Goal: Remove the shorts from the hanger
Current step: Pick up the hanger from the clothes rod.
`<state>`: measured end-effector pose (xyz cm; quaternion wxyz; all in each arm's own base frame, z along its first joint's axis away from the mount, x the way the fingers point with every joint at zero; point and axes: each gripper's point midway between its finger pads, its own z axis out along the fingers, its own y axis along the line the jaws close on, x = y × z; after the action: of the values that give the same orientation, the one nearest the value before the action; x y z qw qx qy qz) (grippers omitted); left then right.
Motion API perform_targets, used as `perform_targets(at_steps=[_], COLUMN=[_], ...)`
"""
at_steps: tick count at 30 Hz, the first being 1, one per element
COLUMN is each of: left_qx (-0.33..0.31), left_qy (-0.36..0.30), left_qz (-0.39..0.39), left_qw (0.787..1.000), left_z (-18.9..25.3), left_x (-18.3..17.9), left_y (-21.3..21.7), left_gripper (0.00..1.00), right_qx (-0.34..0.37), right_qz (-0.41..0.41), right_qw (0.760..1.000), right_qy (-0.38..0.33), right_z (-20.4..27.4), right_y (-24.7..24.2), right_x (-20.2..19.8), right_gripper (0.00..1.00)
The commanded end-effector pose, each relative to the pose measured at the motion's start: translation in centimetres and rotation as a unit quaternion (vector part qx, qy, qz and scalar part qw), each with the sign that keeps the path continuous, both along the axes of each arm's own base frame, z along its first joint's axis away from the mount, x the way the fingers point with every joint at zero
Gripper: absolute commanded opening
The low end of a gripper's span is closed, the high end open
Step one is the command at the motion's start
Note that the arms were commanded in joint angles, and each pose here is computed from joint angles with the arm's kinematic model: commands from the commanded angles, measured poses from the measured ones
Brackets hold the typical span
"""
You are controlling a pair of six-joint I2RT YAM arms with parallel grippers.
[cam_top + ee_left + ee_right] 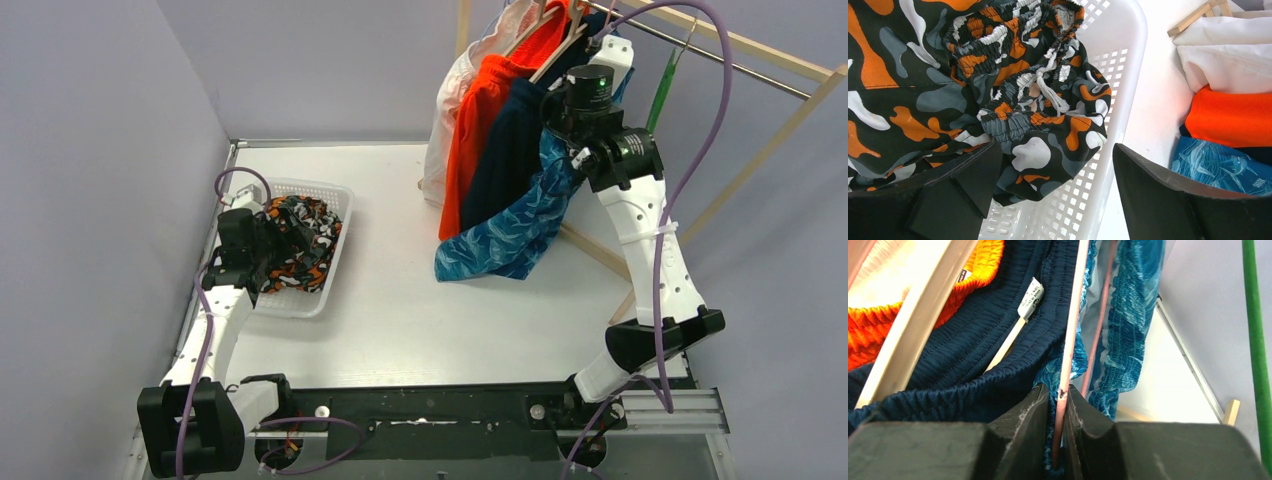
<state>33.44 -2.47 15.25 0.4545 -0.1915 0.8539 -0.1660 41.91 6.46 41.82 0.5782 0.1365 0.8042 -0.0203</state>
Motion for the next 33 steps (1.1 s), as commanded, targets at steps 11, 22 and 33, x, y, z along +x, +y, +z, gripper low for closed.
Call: perform_targets(at_steps=[11,22,33], left_qx=[0.005,0.006,0.005], left_qy=[-0.044,-0.045,-0.041], left_qz=[0.014,0.016,0.013], left_qw=[0.999,0.999,0.999], left_z=[2.3,2.3,2.0], left_x=[1.0,0.9,1.0], left_y=[0.6,0.7,0.6], left_gripper=[0.82,0.82,0.82], right_qx=[-0.088,-0.12,-0.097], right_qz=[-0.06,-0.105,-0.115], right_qw=[0.986,0.972,0.969], right_qy=[-0.128,-0.17,-0.195], right_z=[6.5,8.1,10.1], right_y=[-1.5,-2.1,-2.3], right_x=[-1.6,-2.2,-3.9], right_gripper=[0.0,0.0,0.0])
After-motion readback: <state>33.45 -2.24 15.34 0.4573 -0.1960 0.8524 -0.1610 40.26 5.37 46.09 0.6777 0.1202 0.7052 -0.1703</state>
